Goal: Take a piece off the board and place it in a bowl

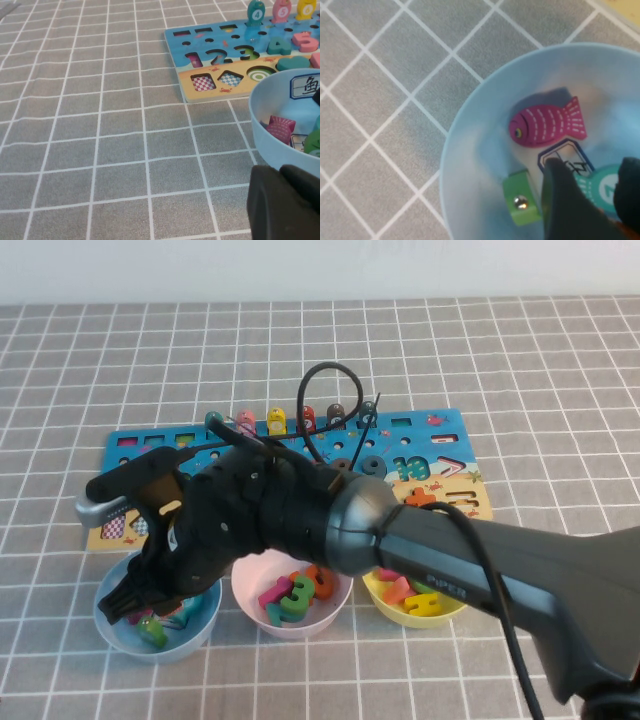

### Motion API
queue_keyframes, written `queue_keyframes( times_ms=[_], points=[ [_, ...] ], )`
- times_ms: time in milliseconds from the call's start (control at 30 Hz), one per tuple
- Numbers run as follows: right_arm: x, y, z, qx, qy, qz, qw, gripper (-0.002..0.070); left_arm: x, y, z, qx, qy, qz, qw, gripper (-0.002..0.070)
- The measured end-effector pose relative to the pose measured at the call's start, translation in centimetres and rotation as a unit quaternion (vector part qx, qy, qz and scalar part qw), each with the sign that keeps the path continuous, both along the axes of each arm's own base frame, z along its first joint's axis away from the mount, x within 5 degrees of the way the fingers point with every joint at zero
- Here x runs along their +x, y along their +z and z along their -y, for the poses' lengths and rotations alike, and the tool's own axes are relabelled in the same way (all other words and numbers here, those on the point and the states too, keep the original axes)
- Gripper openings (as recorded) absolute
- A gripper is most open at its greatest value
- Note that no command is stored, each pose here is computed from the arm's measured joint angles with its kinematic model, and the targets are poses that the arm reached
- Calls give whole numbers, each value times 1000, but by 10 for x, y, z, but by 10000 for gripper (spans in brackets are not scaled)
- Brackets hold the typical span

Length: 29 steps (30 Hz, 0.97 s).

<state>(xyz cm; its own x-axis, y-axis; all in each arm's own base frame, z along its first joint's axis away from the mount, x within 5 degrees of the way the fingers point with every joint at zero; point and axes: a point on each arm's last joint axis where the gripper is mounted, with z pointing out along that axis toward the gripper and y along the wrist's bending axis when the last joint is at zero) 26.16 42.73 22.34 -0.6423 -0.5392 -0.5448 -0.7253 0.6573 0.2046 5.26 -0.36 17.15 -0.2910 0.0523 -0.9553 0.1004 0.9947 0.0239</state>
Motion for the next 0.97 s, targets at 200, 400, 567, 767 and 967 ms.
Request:
queue_keyframes(
  times_ms=[200,400,567,767,967],
  points=[
    [2,-5,-3,-5,0,-3,1000,197,0,0,0,0,0,0,1000,-1],
    [2,-6,-3,-6,1,-3,1000,282,0,0,0,0,0,0,1000,-1],
    [2,-6,-3,-6,1,-3,1000,376,0,0,0,0,0,0,1000,-1],
    [1,-6,-1,-13,2,-4,1000,387,0,0,0,0,0,0,1000,-1],
    [-6,20,16,-58,11,-4,998,251,0,0,0,0,0,0,1000,-1]
  ],
)
